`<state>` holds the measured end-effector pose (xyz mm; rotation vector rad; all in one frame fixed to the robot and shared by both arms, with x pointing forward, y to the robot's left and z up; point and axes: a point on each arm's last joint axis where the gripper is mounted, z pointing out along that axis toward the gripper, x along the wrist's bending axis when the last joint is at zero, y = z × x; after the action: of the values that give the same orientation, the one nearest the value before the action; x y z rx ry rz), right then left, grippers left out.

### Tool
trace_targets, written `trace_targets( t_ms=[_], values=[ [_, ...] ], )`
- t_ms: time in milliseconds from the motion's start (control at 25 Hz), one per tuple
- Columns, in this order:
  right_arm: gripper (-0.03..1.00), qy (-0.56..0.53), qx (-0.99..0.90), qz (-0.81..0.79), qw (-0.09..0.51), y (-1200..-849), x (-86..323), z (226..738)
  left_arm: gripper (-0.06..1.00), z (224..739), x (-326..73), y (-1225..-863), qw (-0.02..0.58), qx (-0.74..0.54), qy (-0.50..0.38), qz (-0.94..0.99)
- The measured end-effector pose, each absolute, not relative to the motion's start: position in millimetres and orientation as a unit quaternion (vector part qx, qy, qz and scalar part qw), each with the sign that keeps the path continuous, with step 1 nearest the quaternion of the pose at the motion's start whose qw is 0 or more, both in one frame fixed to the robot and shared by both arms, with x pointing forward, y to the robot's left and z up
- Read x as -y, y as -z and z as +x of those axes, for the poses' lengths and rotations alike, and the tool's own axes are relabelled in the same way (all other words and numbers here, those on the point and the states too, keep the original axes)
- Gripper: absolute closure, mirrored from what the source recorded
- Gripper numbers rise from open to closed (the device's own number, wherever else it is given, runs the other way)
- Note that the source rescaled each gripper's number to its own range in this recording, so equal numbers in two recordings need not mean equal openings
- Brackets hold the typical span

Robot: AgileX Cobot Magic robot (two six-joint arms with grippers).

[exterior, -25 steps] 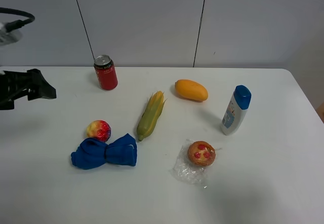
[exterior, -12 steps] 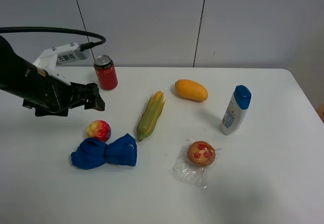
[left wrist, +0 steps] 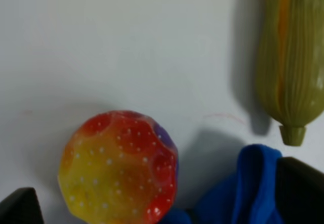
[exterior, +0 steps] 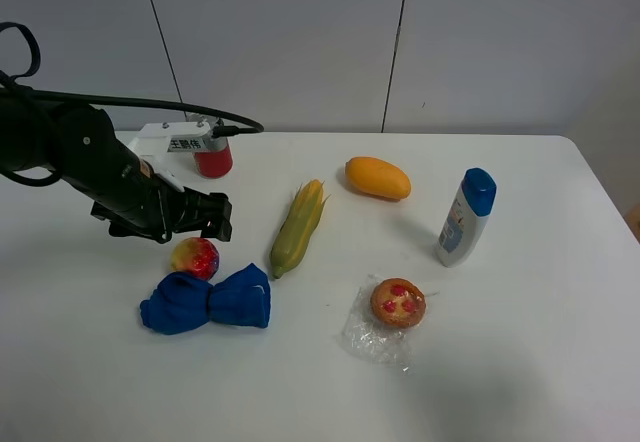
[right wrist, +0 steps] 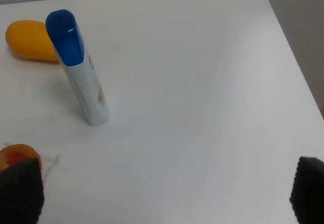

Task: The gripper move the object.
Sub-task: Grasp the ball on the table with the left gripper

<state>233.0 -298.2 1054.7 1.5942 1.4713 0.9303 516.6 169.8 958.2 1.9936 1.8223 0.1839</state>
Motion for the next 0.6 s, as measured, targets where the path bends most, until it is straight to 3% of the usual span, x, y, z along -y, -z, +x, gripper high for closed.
trace_targets(
  t_ms=[600],
  values=[
    [-0.03,-0.364,-0.576,0.625,0.381,-1055,298,233,0.19,531,-170,-920,0.192,-0.676,-0.067,0.708]
  ],
)
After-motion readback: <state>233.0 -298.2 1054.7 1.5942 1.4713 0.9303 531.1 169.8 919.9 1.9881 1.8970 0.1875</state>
